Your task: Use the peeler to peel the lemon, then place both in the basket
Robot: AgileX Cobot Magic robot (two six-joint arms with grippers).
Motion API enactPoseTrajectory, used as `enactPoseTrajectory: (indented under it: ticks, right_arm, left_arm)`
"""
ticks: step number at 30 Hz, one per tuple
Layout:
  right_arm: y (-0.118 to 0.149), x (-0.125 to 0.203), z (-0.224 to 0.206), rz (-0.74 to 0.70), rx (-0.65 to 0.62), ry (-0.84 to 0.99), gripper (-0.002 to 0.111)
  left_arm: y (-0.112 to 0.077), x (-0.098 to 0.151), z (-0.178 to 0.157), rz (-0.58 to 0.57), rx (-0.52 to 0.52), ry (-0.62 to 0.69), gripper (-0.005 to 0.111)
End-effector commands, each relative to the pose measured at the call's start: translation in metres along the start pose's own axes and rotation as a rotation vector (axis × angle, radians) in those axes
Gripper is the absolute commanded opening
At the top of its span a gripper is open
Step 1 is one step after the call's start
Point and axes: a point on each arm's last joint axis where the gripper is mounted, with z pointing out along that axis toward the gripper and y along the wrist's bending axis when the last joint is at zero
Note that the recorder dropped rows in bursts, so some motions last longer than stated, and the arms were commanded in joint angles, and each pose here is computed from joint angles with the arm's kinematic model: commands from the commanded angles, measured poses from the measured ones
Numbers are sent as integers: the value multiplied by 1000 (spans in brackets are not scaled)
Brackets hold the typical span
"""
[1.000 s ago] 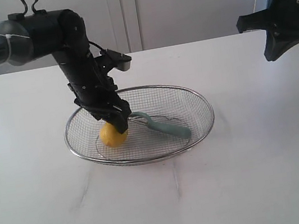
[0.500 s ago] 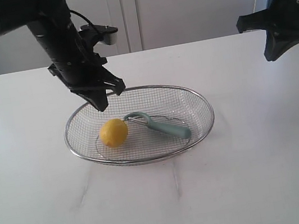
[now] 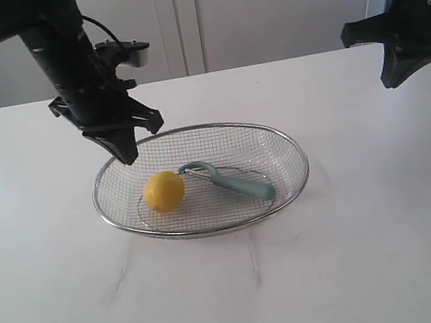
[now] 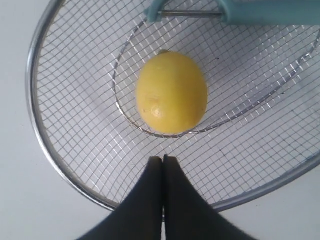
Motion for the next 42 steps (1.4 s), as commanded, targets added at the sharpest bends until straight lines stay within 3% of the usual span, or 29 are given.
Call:
enactPoseTrajectory:
  ticks: [1,17,26,33,42]
  right_arm:
    - [-1,-1,-7,0,4,-26,0]
    - [-1,-1,-7,0,4,-26,0]
    - [-1,-1,-7,0,4,-26,0]
    - [-1,-1,-7,0,4,-26,0]
    - [-1,-1,-7,0,4,-26,0]
  left_arm:
    - [11,7,-9,-75,34,25,0]
    - [73,27,-23,-277,34,31,0]
    - [94,47,-65,-362,-15,-77,0]
    - [87,67,-99,-358,-69,-153,0]
    - [68,96,-116,-353,-94,-216,0]
